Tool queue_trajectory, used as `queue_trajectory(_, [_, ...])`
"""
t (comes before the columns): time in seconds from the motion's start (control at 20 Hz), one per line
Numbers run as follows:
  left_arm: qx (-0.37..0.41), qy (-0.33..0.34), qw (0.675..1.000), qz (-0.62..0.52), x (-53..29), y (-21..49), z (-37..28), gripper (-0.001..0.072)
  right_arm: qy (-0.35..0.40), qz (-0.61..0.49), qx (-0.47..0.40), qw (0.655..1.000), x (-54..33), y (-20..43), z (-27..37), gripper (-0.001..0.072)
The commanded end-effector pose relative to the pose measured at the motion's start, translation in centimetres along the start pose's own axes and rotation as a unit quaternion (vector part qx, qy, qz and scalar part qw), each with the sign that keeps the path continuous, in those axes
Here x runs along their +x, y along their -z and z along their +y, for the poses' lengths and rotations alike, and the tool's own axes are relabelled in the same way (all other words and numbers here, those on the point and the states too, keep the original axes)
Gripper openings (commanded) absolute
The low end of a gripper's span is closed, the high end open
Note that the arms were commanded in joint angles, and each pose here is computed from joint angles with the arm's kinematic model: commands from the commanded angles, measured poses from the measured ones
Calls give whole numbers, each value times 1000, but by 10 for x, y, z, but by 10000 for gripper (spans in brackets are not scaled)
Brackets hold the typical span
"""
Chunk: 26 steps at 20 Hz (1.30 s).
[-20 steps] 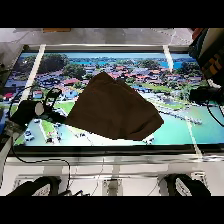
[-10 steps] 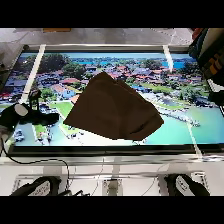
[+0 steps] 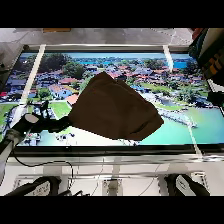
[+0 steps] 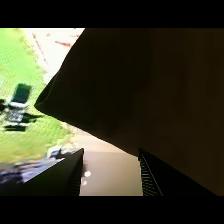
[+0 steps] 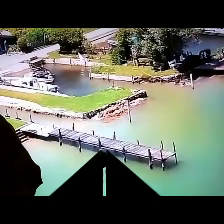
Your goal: Fold the clothes and pants, and hang the long-sleeved shirts on hangers.
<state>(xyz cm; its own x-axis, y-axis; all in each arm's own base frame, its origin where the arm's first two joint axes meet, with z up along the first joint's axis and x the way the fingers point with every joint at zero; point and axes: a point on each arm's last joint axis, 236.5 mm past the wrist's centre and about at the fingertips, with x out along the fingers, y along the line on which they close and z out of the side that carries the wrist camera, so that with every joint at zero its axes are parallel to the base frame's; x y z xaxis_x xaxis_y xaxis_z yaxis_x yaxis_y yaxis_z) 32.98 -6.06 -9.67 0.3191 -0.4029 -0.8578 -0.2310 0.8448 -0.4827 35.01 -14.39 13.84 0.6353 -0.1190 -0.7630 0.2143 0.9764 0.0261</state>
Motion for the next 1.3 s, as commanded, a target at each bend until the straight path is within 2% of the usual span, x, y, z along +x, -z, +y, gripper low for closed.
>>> queue_trajectory(0.0, [-32, 9, 999, 2, 25, 2, -2, 398, -2, -1, 1, 1000, 1, -1, 0, 14])
queue_trajectory(0.35, [-56, -4, 994, -89, 32, -43, 2, 381, 22, 0, -10, 1000, 2, 0, -11, 14])
queue_trajectory(0.45, [-56, -8, 993, -108, 30, -52, 4, 193, 42, 25, -22, 999, 9, 14, -22, 14])
queue_trajectory(0.55, [-56, -8, 992, -110, 30, -52, 4, 41, 30, 79, -20, 996, 24, 46, -22, 13])
queue_trajectory(0.65, [-45, -7, 992, -114, 26, -55, 1, 11, -16, 155, -22, 988, 42, 95, -4, 13])
queue_trajectory(0.8, [40, 4, 987, -159, -5, -75, -22, 12, -148, 213, 3, 966, 57, 153, 58, 13])
queue_trajectory(0.9, [69, 20, 975, -209, -42, -94, -46, 11, -228, 233, 29, 945, 57, 183, 97, 13])
queue_trajectory(1.05, [108, 53, 946, -300, -118, -114, -90, 12, -287, 251, 94, 920, 58, 211, 131, 14])
queue_trajectory(1.1, [119, 62, 935, -330, -143, -117, -102, 11, -303, 251, 119, 912, 59, 216, 141, 44])
queue_trajectory(1.15, [129, 70, 921, -361, -170, -117, -113, 12, -313, 247, 141, 906, 60, 217, 148, 133])
queue_trajectory(1.25, [143, 83, 892, -420, -218, -116, -129, 11, -325, 238, 176, 898, 64, 219, 158, 436])
